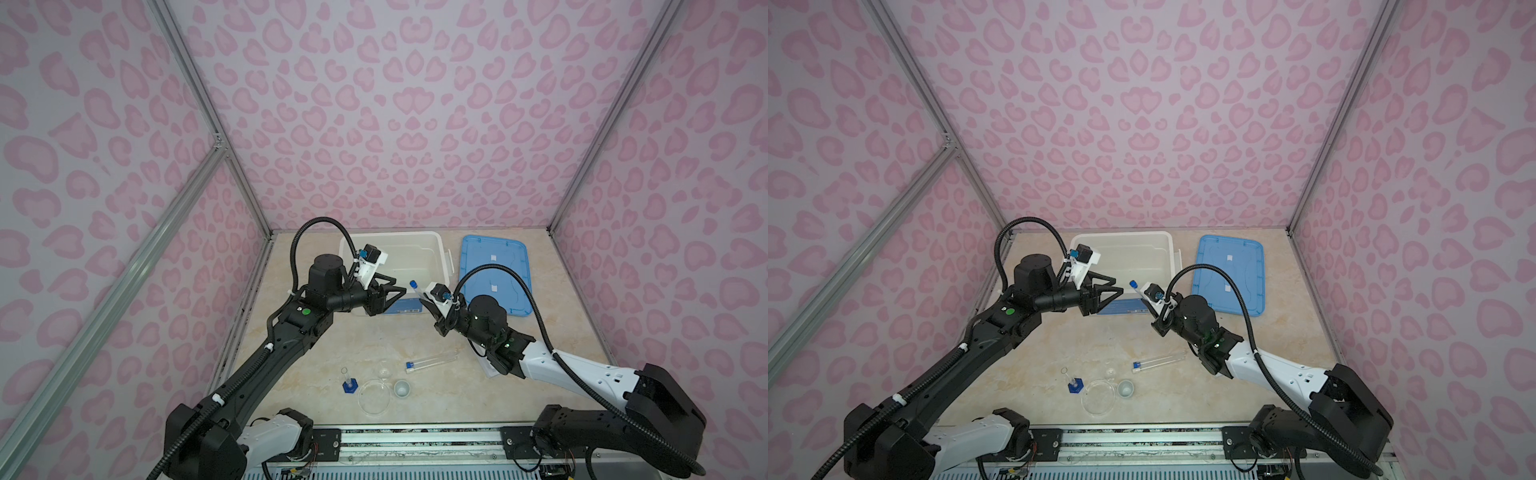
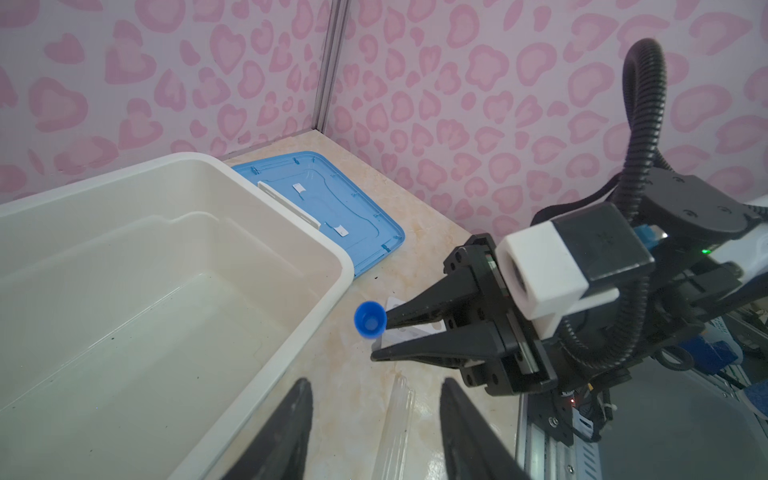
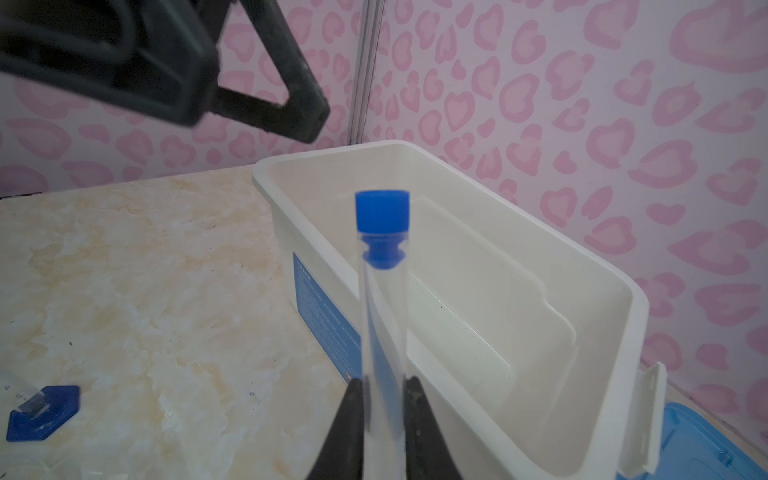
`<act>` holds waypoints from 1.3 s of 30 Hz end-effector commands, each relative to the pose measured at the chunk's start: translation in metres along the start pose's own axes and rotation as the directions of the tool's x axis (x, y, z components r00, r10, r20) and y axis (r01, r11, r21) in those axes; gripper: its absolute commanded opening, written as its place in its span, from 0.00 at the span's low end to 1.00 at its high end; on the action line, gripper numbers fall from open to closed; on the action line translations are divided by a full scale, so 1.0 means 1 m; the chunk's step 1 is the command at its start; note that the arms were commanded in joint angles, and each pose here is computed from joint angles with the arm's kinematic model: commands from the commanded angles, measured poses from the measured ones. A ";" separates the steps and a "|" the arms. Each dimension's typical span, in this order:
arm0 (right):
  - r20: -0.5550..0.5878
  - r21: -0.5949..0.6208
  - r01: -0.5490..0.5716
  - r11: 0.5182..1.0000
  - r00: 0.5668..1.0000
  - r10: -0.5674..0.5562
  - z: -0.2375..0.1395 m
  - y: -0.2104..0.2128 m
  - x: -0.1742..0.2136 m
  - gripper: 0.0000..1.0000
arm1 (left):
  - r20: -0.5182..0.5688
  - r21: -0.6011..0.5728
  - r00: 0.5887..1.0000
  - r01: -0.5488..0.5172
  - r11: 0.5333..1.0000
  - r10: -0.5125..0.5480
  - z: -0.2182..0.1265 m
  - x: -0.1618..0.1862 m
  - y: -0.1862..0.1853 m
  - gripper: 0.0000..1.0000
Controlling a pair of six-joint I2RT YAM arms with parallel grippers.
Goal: Organize the chemistry lab equipment
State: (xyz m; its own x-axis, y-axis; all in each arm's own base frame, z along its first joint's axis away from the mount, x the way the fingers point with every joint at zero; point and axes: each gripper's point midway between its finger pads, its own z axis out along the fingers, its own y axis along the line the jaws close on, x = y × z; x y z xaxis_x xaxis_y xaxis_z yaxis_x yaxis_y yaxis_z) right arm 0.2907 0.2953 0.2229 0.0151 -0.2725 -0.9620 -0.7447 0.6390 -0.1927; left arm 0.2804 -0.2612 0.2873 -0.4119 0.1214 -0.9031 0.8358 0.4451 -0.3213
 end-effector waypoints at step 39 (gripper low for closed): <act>0.088 -0.002 -0.034 0.999 0.996 0.034 -0.001 0.003 -0.010 0.15 | -0.021 -0.024 0.998 -0.065 0.998 0.064 0.033 -0.010 -0.004 0.25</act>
State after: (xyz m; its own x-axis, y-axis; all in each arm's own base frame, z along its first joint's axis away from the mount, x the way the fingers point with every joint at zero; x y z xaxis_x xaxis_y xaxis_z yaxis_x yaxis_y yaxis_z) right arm 0.2858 0.2995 0.2232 0.0270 -0.2186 -0.9754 -0.7547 0.6354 -0.1633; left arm 0.2903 -0.2910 0.2819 -0.3963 0.1710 -0.9021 0.8401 0.4639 -0.2811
